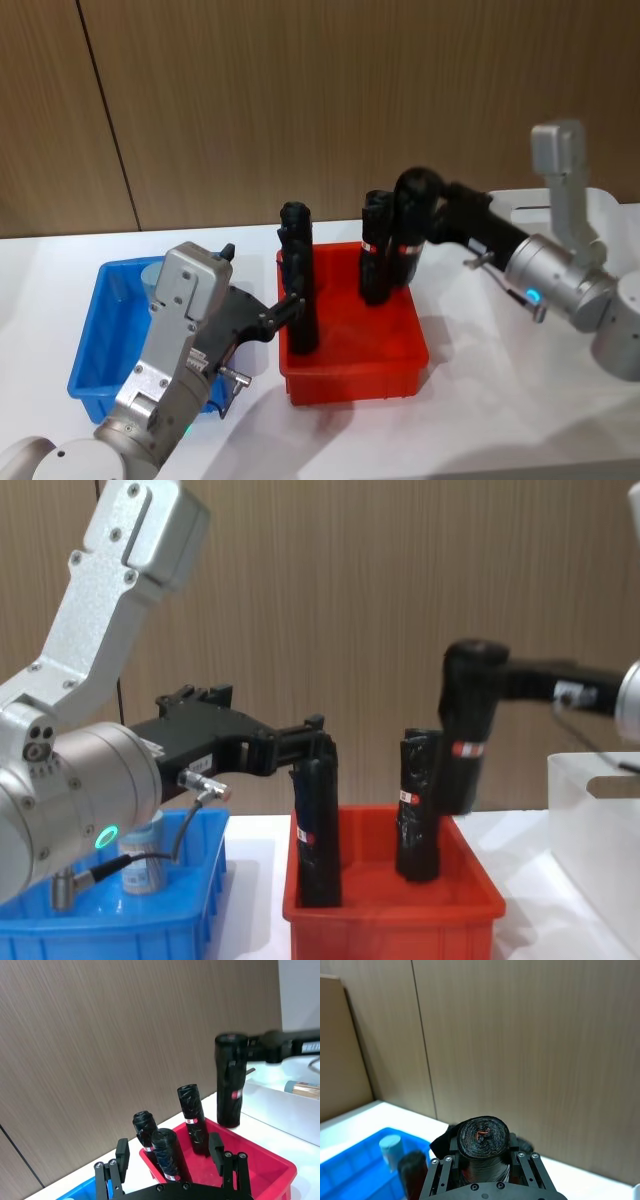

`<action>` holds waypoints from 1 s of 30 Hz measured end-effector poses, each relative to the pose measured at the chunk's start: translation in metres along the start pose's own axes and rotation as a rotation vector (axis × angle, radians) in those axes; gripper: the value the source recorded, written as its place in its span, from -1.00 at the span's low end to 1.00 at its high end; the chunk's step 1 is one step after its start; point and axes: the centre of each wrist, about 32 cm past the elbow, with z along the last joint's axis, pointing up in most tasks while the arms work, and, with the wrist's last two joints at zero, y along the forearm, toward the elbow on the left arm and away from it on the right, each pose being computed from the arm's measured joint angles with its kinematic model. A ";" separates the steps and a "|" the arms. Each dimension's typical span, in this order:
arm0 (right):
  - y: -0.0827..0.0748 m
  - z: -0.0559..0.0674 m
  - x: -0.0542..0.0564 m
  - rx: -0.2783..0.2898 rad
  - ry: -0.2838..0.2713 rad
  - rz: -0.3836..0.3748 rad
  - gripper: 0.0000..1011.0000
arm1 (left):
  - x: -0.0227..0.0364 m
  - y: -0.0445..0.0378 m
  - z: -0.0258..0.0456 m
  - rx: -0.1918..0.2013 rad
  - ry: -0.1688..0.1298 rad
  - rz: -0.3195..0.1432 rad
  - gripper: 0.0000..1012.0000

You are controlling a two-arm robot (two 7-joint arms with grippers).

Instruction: Pick the cotton swabs from the blue box and place them into the white box.

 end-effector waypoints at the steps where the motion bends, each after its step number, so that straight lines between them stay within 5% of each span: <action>1: 0.000 0.000 0.000 0.000 0.000 0.000 0.05 | 0.0000 0.0000 0.0000 0.000 0.000 0.000 0.98; 14: -0.031 0.044 0.004 0.093 -0.046 -0.146 0.05 | 0.0000 0.0000 0.0000 0.000 0.000 0.000 0.98; 30: -0.059 0.058 0.020 0.072 -0.104 -0.367 0.05 | 0.0000 0.0000 0.0000 0.000 0.000 0.000 0.98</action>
